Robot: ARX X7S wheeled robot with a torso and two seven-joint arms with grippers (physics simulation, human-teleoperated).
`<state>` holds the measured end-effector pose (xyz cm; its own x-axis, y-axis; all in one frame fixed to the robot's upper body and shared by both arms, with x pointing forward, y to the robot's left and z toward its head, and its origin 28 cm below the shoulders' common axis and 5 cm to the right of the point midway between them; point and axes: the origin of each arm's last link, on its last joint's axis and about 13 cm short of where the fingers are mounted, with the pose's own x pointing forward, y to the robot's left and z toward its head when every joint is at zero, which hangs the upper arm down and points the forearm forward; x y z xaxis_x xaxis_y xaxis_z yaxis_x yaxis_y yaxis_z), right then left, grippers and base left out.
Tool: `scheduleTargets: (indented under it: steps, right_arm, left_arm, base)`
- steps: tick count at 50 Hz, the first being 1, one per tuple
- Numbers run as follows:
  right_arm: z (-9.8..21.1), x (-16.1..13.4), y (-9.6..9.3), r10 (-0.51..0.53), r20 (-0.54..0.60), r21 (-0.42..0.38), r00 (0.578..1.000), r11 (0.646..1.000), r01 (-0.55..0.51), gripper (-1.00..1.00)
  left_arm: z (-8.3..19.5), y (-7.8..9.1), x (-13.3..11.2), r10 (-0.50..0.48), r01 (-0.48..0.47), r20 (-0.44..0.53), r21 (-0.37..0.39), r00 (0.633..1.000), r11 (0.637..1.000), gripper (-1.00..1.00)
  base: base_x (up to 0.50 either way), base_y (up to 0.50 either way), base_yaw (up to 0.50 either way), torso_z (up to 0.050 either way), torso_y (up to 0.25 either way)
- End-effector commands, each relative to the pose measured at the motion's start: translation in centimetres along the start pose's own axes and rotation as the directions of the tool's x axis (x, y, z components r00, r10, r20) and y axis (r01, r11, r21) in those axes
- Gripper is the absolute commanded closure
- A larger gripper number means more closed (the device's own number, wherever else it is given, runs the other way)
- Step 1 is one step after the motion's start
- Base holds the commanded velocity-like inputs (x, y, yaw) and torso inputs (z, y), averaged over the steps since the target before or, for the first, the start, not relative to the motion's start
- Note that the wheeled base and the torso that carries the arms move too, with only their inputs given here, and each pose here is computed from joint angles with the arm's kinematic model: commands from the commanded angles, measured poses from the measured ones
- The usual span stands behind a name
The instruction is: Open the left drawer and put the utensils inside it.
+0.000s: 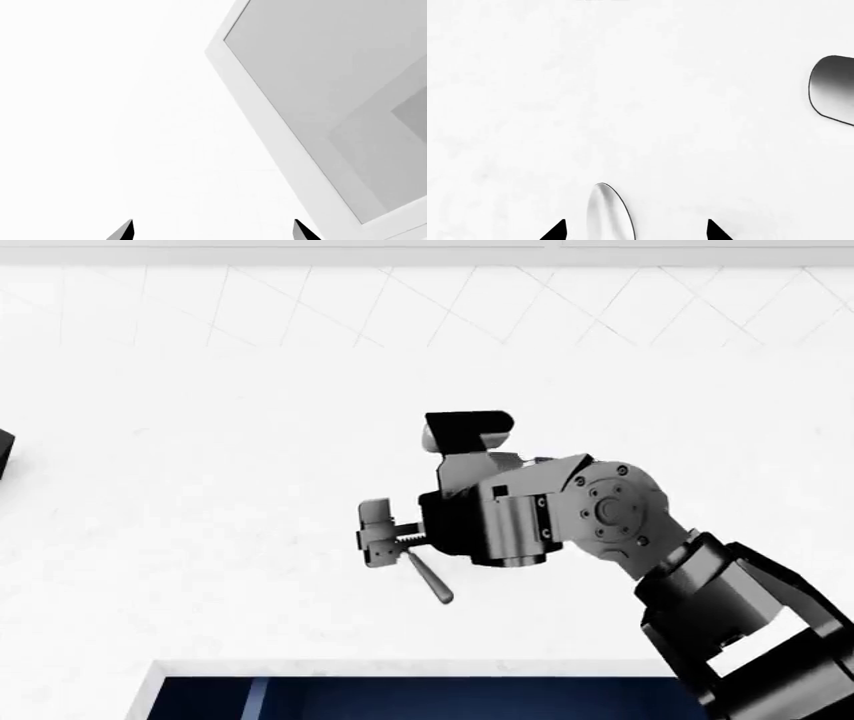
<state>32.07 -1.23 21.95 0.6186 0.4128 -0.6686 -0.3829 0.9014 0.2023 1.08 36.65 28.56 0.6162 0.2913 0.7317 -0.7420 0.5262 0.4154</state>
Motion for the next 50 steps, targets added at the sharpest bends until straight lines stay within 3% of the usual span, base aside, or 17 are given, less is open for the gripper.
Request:
scheduleTargets:
  steps: [1, 16, 27, 41, 50]
  right_arm:
    - [-4.2, 0.8, 1.7, 0.07, -0.198, 0.02, 0.978, 0.998, -0.068, -1.0]
    - [-7.4, 2.1, 2.3, 0.081, -0.312, -0.007, 0.947, 0.996, -0.087, -1.0]
    - [-9.2, 0.4, 4.6, 0.185, -0.322, -0.032, 0.928, 0.978, -0.206, -1.0]
    - [-10.6, 2.7, 3.2, 0.148, -0.376, -0.014, 0.915, 0.986, -0.165, -1.0]
    - [-11.5, 2.8, 3.2, 0.22, -0.411, 0.008, 0.885, 0.971, -0.238, -1.0]
  left_arm:
    - [0.0, 0.0, 0.1, -0.001, 0.001, 0.001, -0.002, 1.0, 1.0, -1.0]
    - [0.0, 0.0, 0.0, -0.002, 0.002, 0.0, 0.001, 1.0, 1.0, -1.0]
    - [-0.2, -0.2, -0.1, -0.007, 0.007, -0.003, -0.003, 1.0, 1.0, -1.0]
    - [-0.3, -0.4, -0.2, -0.005, 0.005, -0.005, 0.0, 1.0, 1.0, -1.0]
    - [-0.4, -0.6, -0.2, -0.011, 0.011, -0.007, 0.003, 1.0, 1.0, -1.0]
  base:
    - [0.0, 0.0, 0.0, 0.0, 0.0]
    - [0.0, 0.0, 0.0, -0.001, 0.0]
    - [0.0, 0.0, 0.0, -0.002, 0.0]
    - [0.0, 0.0, 0.0, -0.003, 0.0]
    - [0.0, 0.0, 0.0, -0.005, 0.0]
